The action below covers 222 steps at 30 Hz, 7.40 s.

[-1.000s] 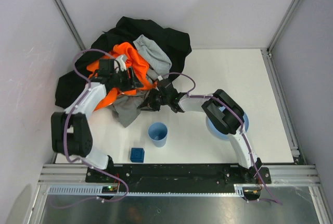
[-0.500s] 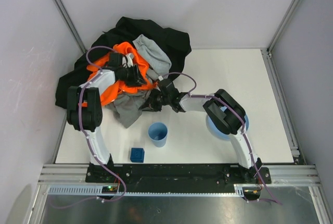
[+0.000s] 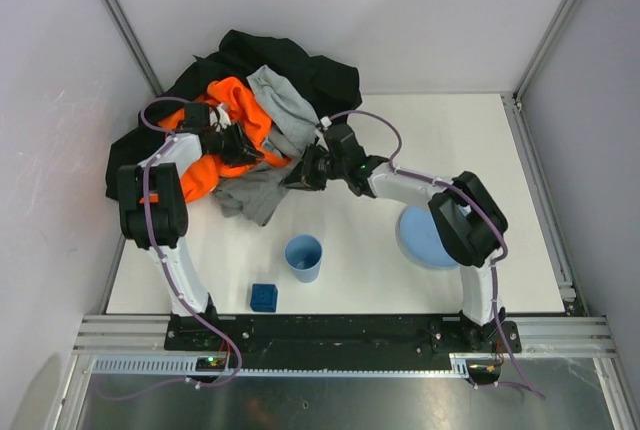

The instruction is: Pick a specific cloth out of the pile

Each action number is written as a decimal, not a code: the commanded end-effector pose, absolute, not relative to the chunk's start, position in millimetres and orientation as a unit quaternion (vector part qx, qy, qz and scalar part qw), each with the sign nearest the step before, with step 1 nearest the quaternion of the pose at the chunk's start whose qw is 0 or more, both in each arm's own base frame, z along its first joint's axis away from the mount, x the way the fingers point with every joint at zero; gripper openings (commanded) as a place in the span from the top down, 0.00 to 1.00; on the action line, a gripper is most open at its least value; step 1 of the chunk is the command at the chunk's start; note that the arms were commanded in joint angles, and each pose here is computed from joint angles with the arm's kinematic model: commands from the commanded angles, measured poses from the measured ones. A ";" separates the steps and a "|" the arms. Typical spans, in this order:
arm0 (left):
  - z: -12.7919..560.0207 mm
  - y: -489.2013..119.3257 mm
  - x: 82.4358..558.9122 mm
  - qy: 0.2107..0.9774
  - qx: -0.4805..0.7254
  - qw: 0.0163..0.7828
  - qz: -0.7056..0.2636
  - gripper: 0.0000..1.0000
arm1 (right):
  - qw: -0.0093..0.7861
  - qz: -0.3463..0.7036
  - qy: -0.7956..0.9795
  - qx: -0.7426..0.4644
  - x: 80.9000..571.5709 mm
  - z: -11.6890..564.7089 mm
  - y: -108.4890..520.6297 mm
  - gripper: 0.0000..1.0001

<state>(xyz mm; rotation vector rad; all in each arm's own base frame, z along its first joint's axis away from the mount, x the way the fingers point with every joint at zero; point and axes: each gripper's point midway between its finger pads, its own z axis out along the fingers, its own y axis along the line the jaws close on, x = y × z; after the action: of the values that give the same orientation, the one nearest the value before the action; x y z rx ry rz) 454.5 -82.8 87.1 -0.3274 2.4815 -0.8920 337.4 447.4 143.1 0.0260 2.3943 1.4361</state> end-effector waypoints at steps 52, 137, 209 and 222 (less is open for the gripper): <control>88.7 -20.4 468.8 0.903 -0.188 0.283 -0.263 0.48 | 0.563 0.462 0.678 0.100 351.4 468.7 127.9 1.00; 153.9 -65.7 324.6 0.912 0.048 0.392 0.113 0.00 | 0.564 0.344 0.731 0.169 458.8 402.0 15.2 1.00; 155.8 -64.8 323.0 0.910 0.042 0.398 0.112 0.00 | 0.389 0.226 0.881 0.145 361.9 211.5 76.7 0.01; 175.9 -114.3 321.3 0.909 0.057 0.411 -0.036 0.00 | 0.408 0.225 0.879 0.105 338.7 229.7 99.4 0.01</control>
<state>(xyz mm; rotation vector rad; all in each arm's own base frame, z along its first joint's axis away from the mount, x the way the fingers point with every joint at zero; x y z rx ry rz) 315.1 -82.2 136.7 0.1610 2.3950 0.1587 349.7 104.1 211.8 0.2785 2.2663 0.6018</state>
